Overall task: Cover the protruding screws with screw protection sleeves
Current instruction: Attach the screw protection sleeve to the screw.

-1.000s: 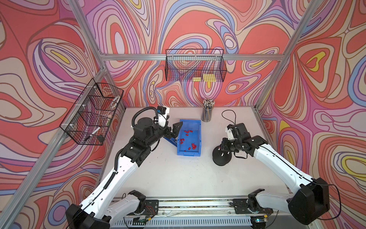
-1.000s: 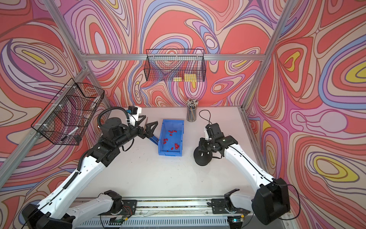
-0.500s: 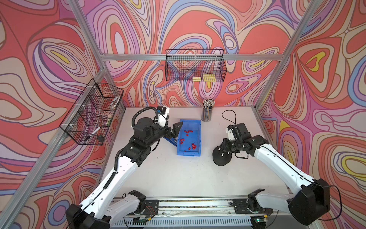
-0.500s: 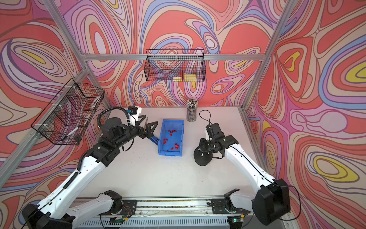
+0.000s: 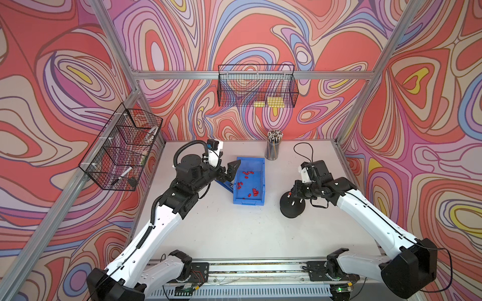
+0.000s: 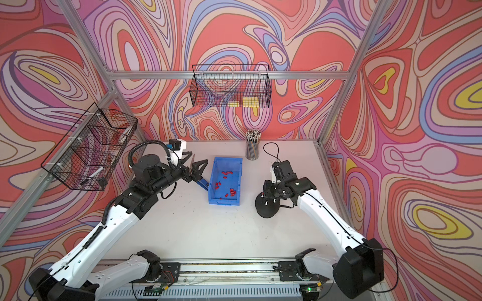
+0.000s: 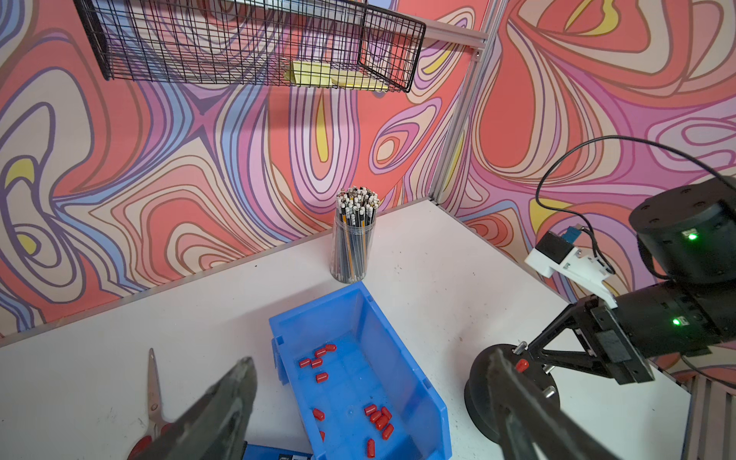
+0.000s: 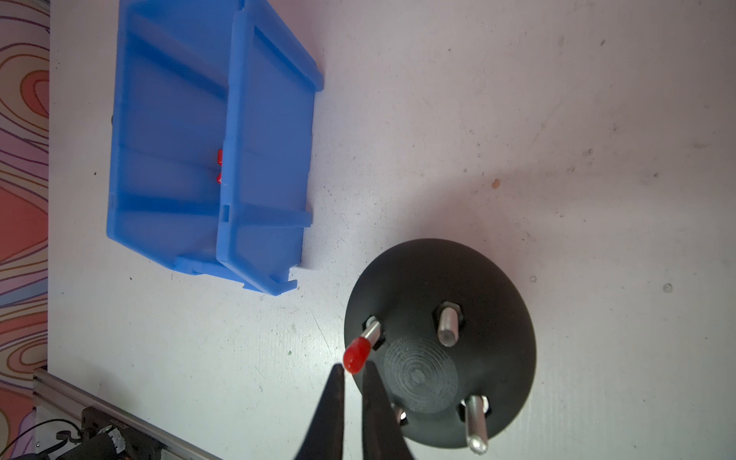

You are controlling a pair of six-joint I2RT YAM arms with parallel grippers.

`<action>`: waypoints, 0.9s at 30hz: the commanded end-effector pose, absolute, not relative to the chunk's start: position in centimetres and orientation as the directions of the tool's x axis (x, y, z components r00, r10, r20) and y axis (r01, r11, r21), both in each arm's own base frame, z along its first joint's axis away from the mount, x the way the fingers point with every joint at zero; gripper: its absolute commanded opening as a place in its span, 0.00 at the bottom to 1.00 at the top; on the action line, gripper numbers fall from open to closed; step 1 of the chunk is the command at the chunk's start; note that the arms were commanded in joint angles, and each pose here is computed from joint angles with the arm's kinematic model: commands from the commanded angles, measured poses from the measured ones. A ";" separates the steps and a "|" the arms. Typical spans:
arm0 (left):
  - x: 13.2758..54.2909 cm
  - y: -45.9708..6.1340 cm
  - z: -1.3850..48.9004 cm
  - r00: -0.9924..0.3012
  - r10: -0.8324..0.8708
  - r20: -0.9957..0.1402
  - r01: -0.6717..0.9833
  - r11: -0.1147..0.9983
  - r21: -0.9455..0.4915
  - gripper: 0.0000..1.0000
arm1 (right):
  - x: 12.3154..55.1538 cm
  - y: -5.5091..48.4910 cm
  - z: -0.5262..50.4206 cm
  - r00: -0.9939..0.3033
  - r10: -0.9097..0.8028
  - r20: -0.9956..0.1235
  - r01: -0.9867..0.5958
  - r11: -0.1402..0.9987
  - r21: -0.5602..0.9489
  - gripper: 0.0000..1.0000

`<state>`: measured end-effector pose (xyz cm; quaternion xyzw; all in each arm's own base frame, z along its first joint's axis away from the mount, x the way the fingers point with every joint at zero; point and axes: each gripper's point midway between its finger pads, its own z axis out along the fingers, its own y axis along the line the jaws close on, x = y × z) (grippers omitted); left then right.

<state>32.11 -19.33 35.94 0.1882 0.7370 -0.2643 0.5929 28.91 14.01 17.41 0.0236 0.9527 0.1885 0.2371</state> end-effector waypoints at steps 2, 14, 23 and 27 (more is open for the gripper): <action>32.1 -19.6 36.6 -0.216 -0.044 -0.975 0.605 0.778 -0.169 0.91 | 29.4 14.1 17.1 -0.884 0.139 -0.447 -0.045 0.925 0.376 0.12; 32.1 -19.6 36.5 -0.217 -0.041 -0.975 0.604 0.780 -0.167 0.91 | 29.1 14.0 15.2 -0.902 0.132 -0.412 -0.031 0.930 0.366 0.12; 32.2 -19.7 36.3 -0.222 -0.042 -0.974 0.604 0.778 -0.171 0.91 | 29.1 14.0 14.6 -0.908 0.127 -0.400 -0.027 0.934 0.357 0.12; 32.2 -19.7 36.3 -0.224 -0.042 -0.974 0.604 0.778 -0.173 0.91 | 29.1 13.9 14.5 -0.910 0.124 -0.397 -0.025 0.937 0.349 0.13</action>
